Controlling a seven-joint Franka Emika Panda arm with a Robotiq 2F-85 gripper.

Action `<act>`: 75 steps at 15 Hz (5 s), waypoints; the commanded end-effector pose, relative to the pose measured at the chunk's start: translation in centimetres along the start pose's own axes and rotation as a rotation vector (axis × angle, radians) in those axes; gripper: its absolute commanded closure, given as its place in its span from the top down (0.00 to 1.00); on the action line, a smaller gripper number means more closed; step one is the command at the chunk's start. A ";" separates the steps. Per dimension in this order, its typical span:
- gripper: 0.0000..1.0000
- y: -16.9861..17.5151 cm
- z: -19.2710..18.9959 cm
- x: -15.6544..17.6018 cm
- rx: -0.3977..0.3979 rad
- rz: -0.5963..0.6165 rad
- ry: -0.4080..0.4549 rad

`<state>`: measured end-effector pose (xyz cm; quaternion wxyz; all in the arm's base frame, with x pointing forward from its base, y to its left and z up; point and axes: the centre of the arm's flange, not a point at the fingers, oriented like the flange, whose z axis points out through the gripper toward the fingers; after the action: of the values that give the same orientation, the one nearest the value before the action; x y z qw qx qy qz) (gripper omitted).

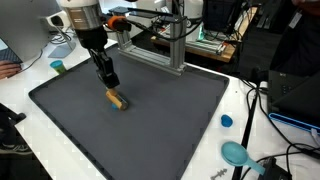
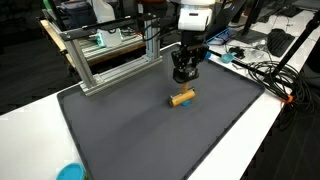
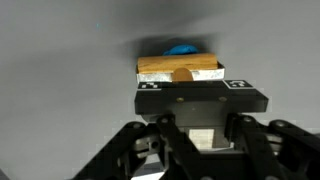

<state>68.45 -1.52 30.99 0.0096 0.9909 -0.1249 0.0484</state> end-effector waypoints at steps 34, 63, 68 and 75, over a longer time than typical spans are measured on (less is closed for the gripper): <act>0.22 0.3 1.0 0.3 -0.029 -0.045 -0.104; 0.22 -4.4 -16.0 -2.9 0.073 -0.805 -0.165; 0.22 -4.3 -19.4 0.0 0.079 -1.066 -0.087; 0.22 -4.4 -19.2 -0.1 0.092 -1.055 -0.047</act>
<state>67.69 3.40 50.00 -0.0135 0.9194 0.3925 0.0204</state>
